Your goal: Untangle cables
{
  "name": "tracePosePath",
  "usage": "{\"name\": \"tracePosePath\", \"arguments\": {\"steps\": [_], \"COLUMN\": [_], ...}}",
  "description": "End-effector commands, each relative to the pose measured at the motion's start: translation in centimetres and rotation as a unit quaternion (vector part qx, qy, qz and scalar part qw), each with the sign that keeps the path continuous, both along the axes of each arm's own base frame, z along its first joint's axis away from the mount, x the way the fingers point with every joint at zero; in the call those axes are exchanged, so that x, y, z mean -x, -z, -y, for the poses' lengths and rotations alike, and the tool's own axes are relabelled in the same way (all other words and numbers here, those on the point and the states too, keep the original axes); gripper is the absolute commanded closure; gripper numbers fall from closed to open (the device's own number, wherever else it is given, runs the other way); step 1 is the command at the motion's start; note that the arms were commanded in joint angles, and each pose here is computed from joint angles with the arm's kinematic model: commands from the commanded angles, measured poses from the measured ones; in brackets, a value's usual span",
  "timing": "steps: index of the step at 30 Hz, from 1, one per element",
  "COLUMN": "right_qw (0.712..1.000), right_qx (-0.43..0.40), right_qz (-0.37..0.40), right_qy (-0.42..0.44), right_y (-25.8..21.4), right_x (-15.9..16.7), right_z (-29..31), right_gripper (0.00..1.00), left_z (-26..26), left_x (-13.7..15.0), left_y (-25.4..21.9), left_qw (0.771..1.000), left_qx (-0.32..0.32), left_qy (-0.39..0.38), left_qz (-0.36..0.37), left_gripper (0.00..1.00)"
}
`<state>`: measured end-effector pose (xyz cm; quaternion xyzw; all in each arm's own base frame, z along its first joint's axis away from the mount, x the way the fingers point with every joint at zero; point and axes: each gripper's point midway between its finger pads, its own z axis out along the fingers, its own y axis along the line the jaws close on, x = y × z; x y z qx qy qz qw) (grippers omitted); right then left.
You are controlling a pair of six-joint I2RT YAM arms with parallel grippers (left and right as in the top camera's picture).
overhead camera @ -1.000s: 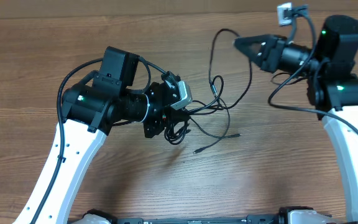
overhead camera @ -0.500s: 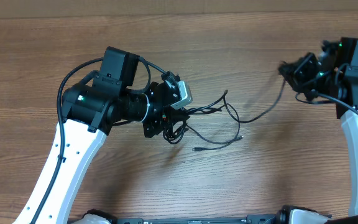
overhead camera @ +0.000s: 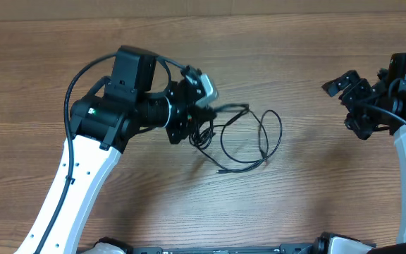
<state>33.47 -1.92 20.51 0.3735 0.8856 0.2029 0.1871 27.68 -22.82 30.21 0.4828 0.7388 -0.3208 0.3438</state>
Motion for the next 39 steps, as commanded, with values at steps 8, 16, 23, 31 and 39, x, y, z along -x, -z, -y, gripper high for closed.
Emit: {"name": "tracePosePath", "arguments": {"steps": [8, 16, 23, 31, 39], "right_qw": [0.949, 0.843, 0.748, 0.698, 0.611], "right_qx": [-0.052, -0.055, -0.028, 0.045, 0.117], "right_qz": [0.139, 0.242, 0.296, 0.340, 0.380], "right_qy": [-0.278, -0.477, -0.593, -0.628, -0.685], "right_y": [-3.8, -5.8, -6.4, -6.8, -6.5], "right_x": [0.6, 2.5, 4.5, 3.9, 4.6], "right_z": [-7.0, -14.4, -20.8, -24.7, -26.6], "right_gripper": [0.00, 0.00, 0.04, 0.14, 0.19], "left_z": [-3.6, -3.6, -3.9, -6.4, -5.1], "left_x": [-7.4, -8.2, -8.2, -8.0, -6.5], "left_y": [-1.7, -2.6, -2.4, -0.1, 0.4], "left_qw": [0.910, 0.861, 0.820, 0.701, 0.643], "left_qx": [0.076, 0.143, 0.169, 0.186, 0.206], "left_qy": [-0.381, -0.439, -0.477, -0.595, -0.594], "left_qz": [-0.148, -0.215, -0.268, -0.346, -0.439], "left_gripper": [0.96, 0.96, 0.96, 0.96, 0.96]}}
